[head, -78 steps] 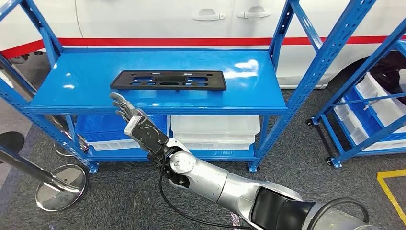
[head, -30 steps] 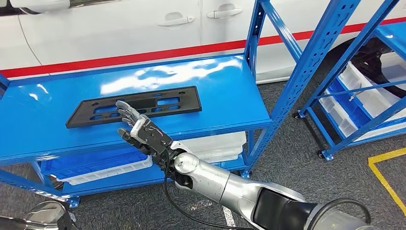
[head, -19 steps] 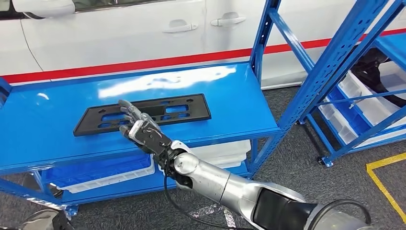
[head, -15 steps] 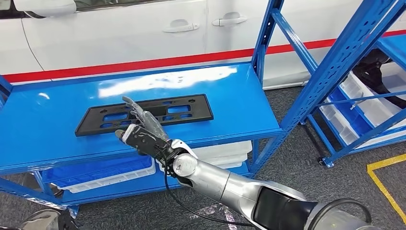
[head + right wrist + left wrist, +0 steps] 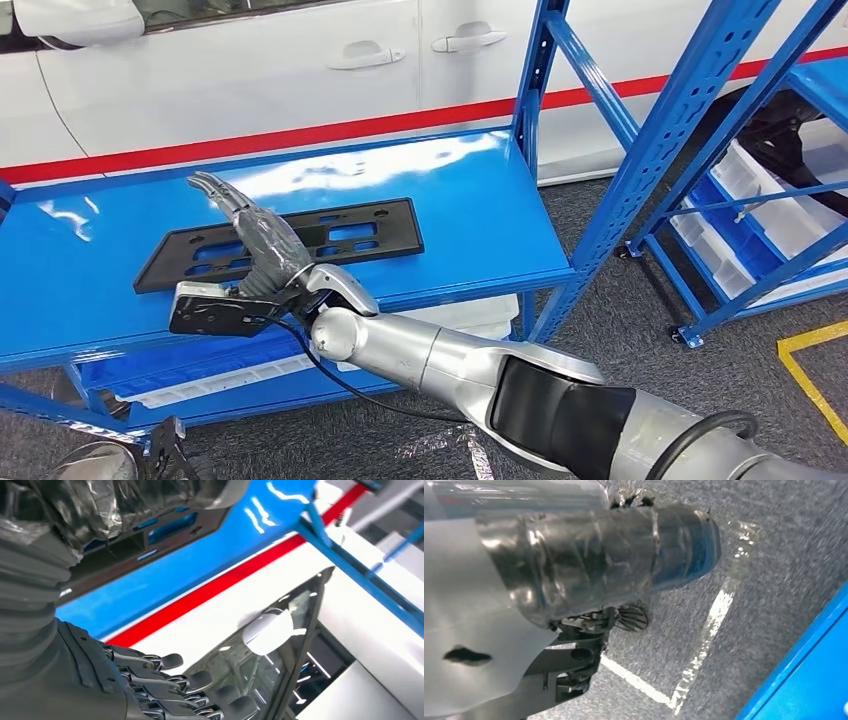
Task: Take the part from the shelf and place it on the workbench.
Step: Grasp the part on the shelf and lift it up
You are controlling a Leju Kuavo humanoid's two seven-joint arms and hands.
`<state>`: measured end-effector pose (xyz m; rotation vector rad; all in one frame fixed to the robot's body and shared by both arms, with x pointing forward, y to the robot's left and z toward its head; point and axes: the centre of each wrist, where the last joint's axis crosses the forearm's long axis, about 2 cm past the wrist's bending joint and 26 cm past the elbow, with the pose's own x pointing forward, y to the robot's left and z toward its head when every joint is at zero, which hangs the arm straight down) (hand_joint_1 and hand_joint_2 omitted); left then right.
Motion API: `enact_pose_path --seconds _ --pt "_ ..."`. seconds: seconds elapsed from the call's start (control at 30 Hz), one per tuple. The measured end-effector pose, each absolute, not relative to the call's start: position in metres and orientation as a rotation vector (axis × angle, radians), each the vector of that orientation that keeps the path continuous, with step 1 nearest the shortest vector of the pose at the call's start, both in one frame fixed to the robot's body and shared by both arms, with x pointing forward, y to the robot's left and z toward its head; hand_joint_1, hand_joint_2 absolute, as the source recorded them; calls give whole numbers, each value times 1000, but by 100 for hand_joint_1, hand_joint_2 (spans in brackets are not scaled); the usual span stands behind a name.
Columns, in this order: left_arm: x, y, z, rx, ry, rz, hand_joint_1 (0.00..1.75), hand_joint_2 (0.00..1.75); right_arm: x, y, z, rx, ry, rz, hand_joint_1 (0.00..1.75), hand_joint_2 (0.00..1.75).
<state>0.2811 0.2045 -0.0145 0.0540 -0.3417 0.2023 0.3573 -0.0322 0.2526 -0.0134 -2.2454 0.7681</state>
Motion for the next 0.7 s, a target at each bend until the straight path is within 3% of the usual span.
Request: enact_pose_path --seconds 0.17,0.4,0.7 --pt "279 200 -16 13 -404 134 0 0 361 -11 256 -178 -2201 982 0 175" --pt "276 194 -16 1 -404 85 0 0 359 4 239 -210 -1880 1367 0 175" --pt "274 182 -15 4 -400 51 0 0 359 4 213 -226 -1572 1567 0 175"
